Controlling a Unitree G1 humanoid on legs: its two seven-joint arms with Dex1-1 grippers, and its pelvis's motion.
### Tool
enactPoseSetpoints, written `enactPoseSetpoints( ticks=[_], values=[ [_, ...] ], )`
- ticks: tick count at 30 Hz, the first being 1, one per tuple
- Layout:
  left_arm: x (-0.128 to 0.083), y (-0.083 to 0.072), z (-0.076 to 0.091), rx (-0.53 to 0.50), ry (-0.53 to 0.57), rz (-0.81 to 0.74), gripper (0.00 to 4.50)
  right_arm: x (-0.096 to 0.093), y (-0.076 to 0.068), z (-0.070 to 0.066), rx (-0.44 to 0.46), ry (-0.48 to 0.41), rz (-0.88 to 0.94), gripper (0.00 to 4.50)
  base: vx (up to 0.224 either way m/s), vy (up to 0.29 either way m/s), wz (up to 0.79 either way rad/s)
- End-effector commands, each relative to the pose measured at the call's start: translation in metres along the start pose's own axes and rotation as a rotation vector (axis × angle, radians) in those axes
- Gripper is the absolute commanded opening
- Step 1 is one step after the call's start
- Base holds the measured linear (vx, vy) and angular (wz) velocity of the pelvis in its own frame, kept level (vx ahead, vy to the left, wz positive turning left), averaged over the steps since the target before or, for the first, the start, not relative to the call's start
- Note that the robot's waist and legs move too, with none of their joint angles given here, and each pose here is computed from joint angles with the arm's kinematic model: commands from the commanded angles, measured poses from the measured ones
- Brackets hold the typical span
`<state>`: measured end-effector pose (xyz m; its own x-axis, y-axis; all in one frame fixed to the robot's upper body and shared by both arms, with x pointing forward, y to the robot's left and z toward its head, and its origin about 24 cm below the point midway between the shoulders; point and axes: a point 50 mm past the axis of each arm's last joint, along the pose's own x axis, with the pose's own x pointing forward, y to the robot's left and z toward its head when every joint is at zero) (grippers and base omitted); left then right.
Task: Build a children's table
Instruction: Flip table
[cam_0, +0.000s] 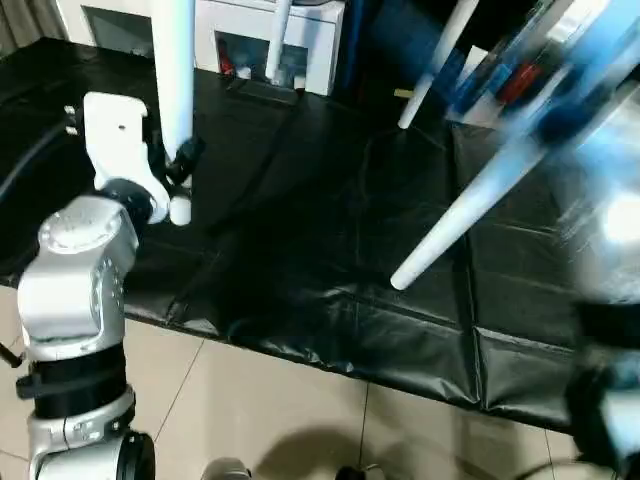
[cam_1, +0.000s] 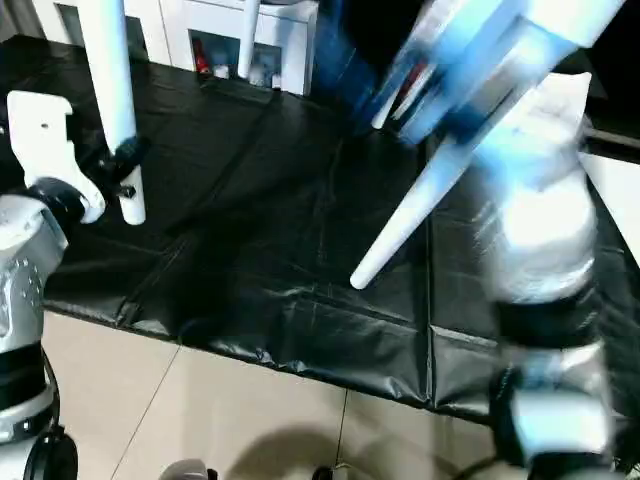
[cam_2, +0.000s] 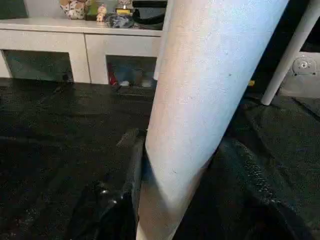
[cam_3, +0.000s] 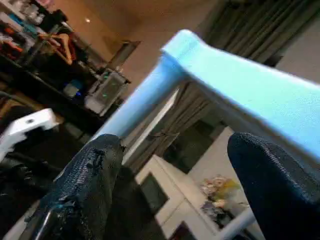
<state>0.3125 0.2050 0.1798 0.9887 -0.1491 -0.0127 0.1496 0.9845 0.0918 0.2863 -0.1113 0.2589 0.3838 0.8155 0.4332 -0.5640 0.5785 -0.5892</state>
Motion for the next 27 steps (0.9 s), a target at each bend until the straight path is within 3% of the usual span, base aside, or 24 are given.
enactPoseSetpoints(
  ticks=[1,2,8,10,11,14,16,18,21,24,25,27],
  values=[
    [-0.003,-0.011,0.014,0.014,-0.088,-0.075,1.87,-0.006,0.017,-0.009,0.055,0.035,0.013,3.72,0.000,0.000,0.00],
    [-0.003,-0.011,0.013,0.014,-0.087,-0.075,1.87,-0.006,0.019,-0.010,0.062,0.040,0.012,3.72,0.000,0.000,0.00],
    [-0.008,-0.007,-0.002,0.037,-0.043,-0.064,1.87,-0.041,0.062,-0.050,0.260,0.236,-0.091,3.72,0.000,0.000,0.00],
    [-0.009,-0.006,-0.005,0.042,-0.035,-0.063,1.87,-0.047,0.066,-0.056,0.289,0.269,-0.130,3.72,0.000,0.000,0.00],
    [-0.012,0.000,-0.015,0.068,-0.018,-0.047,1.87,-0.062,0.078,-0.068,0.396,0.363,-0.253,3.72,0.000,0.000,0.00],
    [-0.012,0.005,-0.023,0.074,-0.017,-0.040,1.87,-0.070,0.089,-0.073,0.471,0.415,-0.296,3.72,0.000,0.000,0.00],
    [-0.012,0.005,-0.024,0.073,-0.018,-0.040,1.87,-0.071,0.091,-0.073,0.475,0.420,-0.295,3.72,0.000,0.000,0.00],
    [-0.009,0.013,-0.032,0.059,-0.044,-0.046,1.87,-0.085,0.114,-0.077,0.568,0.522,-0.245,3.72,0.000,0.000,0.00],
    [-0.007,0.016,-0.035,0.059,-0.059,-0.056,1.87,-0.092,0.123,-0.079,0.618,0.568,-0.240,3.72,0.000,0.000,0.00],
    [-0.008,0.019,-0.037,0.067,-0.072,-0.079,2.28,-0.101,0.130,-0.082,0.650,0.608,-0.284,3.72,0.000,0.000,0.00],
    [-0.011,0.019,-0.038,0.056,-0.081,-0.091,2.39,-0.105,0.134,-0.084,0.669,0.625,-0.305,4.00,0.000,0.000,0.00],
    [-0.013,0.020,-0.039,0.048,-0.087,-0.095,2.50,-0.108,0.136,-0.085,0.677,0.633,-0.309,4.07,0.000,0.000,0.00]
  ],
)
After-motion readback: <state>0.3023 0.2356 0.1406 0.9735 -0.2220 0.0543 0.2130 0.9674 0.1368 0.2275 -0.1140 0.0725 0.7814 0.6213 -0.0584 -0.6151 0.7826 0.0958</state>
